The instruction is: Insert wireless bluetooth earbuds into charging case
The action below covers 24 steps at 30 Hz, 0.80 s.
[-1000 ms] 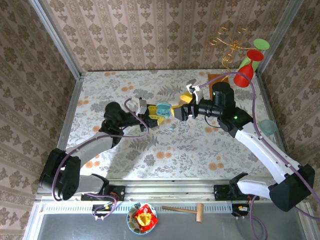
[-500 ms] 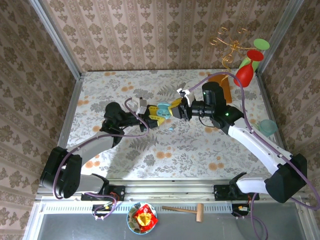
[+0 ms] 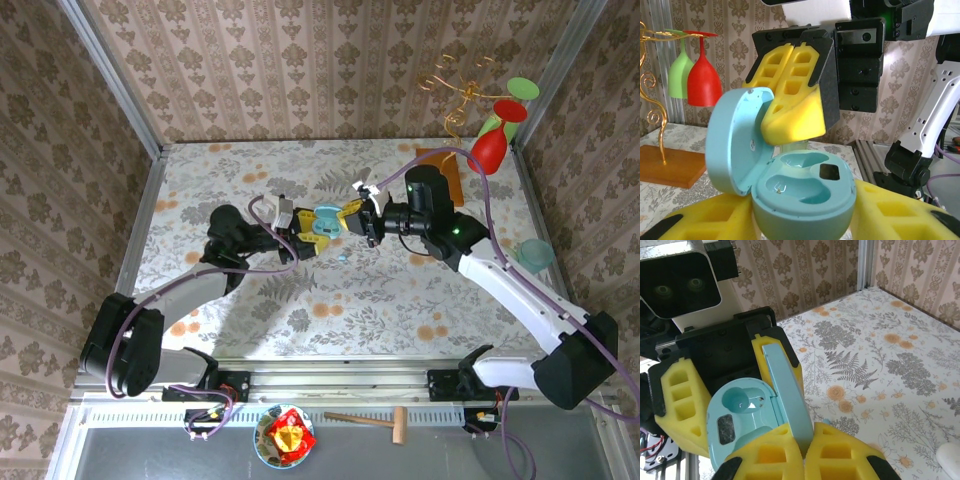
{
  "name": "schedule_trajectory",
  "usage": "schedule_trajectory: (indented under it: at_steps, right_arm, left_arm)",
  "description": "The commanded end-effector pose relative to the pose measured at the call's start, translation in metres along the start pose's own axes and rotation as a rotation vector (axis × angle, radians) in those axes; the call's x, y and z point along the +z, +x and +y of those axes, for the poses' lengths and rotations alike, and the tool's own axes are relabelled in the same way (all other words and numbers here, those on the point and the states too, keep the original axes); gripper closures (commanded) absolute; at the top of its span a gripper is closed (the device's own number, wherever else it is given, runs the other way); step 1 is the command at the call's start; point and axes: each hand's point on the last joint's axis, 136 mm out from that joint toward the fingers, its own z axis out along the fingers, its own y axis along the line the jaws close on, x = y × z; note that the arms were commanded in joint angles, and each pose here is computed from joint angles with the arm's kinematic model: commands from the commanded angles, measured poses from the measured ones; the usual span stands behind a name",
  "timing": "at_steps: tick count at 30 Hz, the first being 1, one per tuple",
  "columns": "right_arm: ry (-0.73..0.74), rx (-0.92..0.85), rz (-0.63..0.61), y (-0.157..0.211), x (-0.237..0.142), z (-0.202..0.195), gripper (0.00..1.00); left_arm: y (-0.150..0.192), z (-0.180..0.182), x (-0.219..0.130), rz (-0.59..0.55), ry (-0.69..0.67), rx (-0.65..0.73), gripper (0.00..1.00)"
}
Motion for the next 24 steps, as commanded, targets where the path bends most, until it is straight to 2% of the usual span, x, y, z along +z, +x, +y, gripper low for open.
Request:
schedule_trajectory:
  at_steps: [1,10,14,17,24]
  right_arm:
    - [0.027,-0.062,-0.064,-0.017,-0.009,0.007,1.00]
    - [0.047,-0.069,-0.064,-0.016,-0.009,0.006,1.00]
    - [0.040,-0.071,-0.053,-0.013,-0.007,0.007,1.00]
    - [0.041,-0.070,-0.046,-0.012,-0.007,0.007,1.00]
    - [0.119,-0.061,-0.049,-0.012,-0.007,-0.007,1.00]
  left_arm:
    - [-0.008,0.004,0.002,-0.017,-0.012,0.012,0.53]
    - [-0.012,0.006,0.004,-0.029,-0.007,0.005,0.53]
    - [-0.013,0.007,0.004,-0.034,-0.013,0.011,0.50]
    - [-0.013,0.008,0.004,-0.036,-0.018,0.013,0.47]
    - [-0.014,0.006,0.003,-0.036,-0.012,0.014,0.32]
